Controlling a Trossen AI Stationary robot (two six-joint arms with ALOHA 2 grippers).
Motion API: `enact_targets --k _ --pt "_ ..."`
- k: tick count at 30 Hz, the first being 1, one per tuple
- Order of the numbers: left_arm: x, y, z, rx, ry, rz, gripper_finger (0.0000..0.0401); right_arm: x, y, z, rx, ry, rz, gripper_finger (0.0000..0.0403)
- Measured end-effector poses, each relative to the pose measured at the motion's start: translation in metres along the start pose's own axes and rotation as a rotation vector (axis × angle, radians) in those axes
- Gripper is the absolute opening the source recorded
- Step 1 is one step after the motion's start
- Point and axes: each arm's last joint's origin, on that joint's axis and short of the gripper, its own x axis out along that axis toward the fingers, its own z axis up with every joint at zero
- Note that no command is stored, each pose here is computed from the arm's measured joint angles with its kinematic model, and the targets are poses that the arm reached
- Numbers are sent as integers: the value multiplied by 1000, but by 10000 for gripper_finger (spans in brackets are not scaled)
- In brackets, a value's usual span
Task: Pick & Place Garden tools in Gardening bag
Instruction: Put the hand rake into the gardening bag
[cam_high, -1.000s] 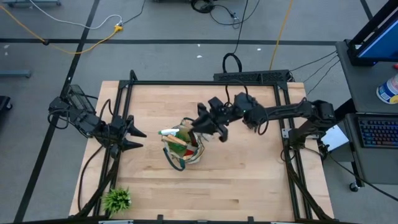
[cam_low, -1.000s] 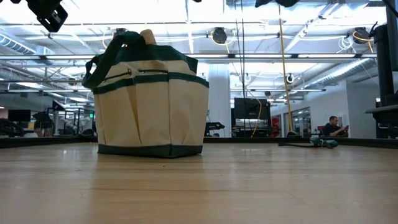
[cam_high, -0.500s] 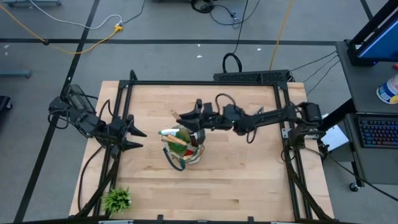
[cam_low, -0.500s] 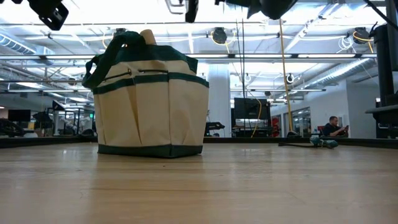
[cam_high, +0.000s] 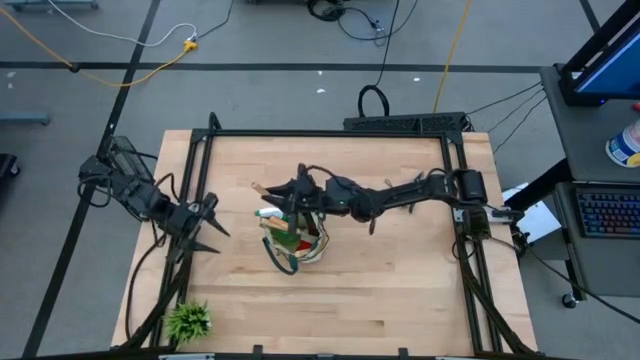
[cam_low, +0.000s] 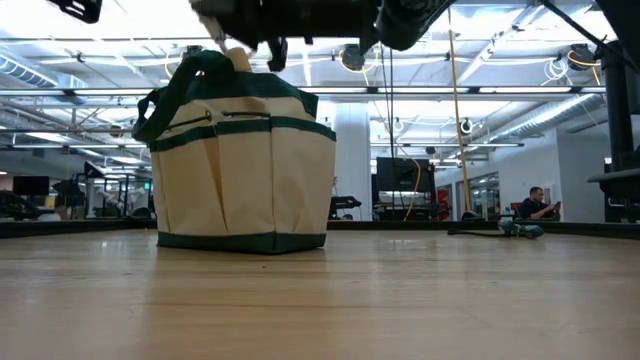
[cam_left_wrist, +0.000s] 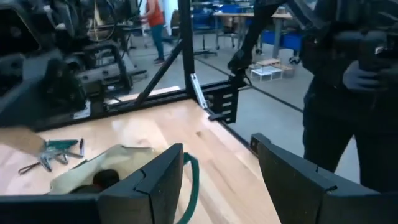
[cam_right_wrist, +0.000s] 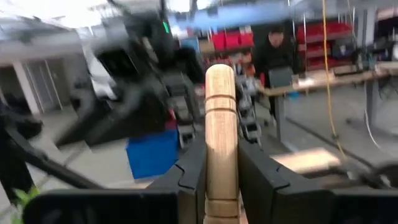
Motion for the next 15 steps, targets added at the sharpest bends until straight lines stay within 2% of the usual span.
enact_targets --k 5,15 --pt "0 2 -4 -18 35 58 216 -1 -3 -7 -33 78 -66 58" --pt "4 1 -13 -23 48 62 216 -3 8 -18 -11 173 -49 58"
